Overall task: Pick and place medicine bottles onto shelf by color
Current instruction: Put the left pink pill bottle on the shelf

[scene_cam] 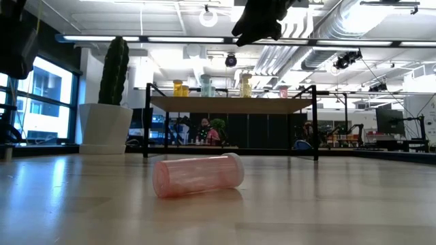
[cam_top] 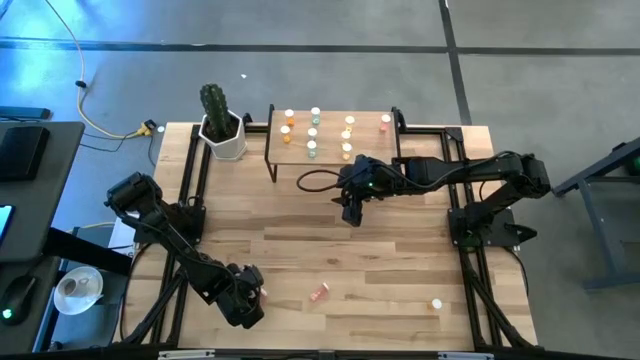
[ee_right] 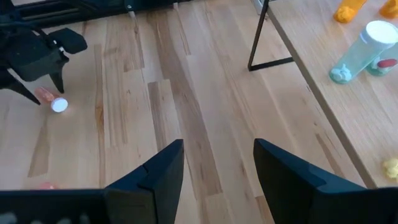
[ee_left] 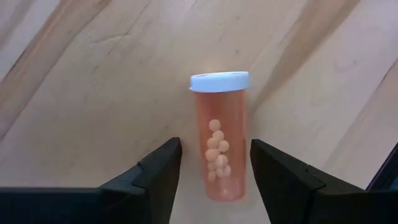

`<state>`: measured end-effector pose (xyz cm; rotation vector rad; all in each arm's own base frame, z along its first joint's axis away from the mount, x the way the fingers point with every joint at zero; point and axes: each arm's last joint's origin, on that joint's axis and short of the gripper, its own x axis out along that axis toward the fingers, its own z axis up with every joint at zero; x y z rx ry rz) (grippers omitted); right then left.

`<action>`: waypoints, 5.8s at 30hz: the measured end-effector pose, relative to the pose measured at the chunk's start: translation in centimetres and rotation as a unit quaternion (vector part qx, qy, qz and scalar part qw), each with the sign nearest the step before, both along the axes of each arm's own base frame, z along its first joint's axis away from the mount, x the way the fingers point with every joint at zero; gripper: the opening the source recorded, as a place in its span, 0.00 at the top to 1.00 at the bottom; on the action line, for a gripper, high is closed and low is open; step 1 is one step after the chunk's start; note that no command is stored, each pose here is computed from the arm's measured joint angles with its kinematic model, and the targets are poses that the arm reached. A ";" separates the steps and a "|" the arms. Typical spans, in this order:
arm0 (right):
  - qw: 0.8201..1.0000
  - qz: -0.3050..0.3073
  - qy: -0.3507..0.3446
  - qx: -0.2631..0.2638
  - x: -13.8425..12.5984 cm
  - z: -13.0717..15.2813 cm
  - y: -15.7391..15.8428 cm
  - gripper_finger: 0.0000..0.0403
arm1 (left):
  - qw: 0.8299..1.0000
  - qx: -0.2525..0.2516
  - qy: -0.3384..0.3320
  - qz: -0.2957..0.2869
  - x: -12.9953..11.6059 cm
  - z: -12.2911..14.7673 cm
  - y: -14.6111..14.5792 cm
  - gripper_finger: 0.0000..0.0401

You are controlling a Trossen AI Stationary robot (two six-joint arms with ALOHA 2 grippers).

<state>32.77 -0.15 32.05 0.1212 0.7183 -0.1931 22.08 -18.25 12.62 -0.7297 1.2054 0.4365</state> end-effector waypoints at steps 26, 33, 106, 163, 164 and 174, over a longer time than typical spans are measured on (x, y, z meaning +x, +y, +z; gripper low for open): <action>0.974 0.186 0.029 0.123 -0.5 -0.4 1.4 0.57 | 0.982 0.107 -0.144 -0.058 4.8 2.5 1.4 0.78; 0.969 0.216 0.029 0.114 -0.7 -0.2 2.9 0.60 | 0.948 0.172 -0.254 -0.083 8.1 4.3 3.3 0.78; 0.979 0.137 -0.005 -0.149 -4.5 3.6 3.9 0.76 | 0.739 0.508 -0.417 -0.149 14.8 11.1 19.1 0.78; 0.985 -0.134 0.068 -0.080 -11.1 4.3 -12.7 0.74 | 0.796 0.528 -0.292 -0.052 5.8 16.1 22.1 0.47; 0.985 -0.135 0.073 -0.077 -11.0 4.1 -13.0 0.74 | 0.797 0.527 -0.291 -0.050 5.8 16.1 22.1 0.47; 0.983 -0.142 0.116 -0.028 -10.3 1.8 -15.2 0.74 | 0.798 0.527 -0.289 -0.050 5.8 16.0 22.2 0.47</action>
